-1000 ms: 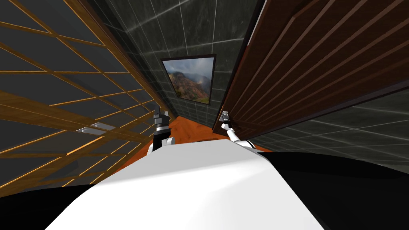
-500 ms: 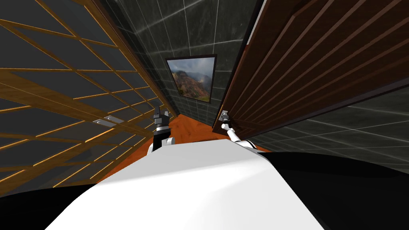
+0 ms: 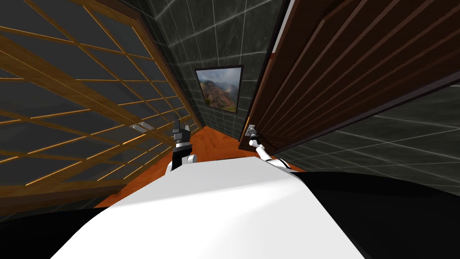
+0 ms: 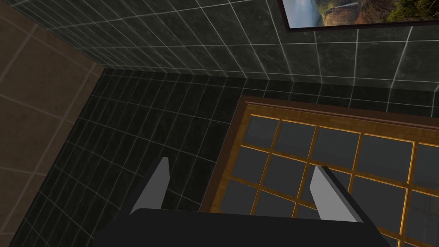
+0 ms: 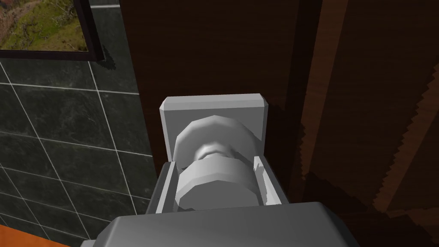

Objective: Pull the door open

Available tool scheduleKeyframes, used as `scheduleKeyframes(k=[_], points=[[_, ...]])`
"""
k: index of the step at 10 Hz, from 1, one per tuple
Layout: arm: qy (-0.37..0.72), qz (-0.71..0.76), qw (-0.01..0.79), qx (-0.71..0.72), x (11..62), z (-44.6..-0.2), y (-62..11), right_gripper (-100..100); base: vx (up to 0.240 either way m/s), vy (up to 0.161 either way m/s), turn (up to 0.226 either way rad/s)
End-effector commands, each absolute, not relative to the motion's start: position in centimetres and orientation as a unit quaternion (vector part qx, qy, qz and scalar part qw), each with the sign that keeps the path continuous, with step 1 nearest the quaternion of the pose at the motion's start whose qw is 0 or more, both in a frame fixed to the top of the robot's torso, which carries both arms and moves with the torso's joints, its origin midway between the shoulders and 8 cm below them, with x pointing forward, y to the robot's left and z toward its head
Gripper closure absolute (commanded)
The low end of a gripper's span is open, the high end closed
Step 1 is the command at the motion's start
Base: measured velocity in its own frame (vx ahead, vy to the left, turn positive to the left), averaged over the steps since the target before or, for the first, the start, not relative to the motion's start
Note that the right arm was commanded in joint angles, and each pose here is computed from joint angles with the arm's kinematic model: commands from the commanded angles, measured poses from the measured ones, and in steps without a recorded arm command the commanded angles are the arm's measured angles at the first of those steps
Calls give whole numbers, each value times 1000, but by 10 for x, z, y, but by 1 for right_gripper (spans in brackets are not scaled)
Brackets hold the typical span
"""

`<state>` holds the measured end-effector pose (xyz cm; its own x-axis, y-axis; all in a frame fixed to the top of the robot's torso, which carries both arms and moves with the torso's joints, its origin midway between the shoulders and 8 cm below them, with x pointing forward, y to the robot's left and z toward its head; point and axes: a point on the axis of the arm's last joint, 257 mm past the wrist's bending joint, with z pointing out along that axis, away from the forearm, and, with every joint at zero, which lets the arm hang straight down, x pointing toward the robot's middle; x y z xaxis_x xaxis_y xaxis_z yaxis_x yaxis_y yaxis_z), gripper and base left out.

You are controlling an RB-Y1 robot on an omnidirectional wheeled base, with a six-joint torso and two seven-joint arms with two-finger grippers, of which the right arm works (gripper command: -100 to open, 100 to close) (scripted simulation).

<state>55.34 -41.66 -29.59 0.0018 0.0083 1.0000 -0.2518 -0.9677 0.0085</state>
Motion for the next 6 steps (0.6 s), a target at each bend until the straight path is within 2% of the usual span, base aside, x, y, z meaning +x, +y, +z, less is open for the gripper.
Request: scheduleKeyframes(k=[1, 3, 6], points=[[-83, 702, 83, 702, 554, -296, -410, 100, -256, -64, 97], [-77, 700, 79, 706, 551, -300, -406, 100, -120, -34, 64], [-66, 703, 68, 705, 550, -298, -399, 100, -229, -70, 110]])
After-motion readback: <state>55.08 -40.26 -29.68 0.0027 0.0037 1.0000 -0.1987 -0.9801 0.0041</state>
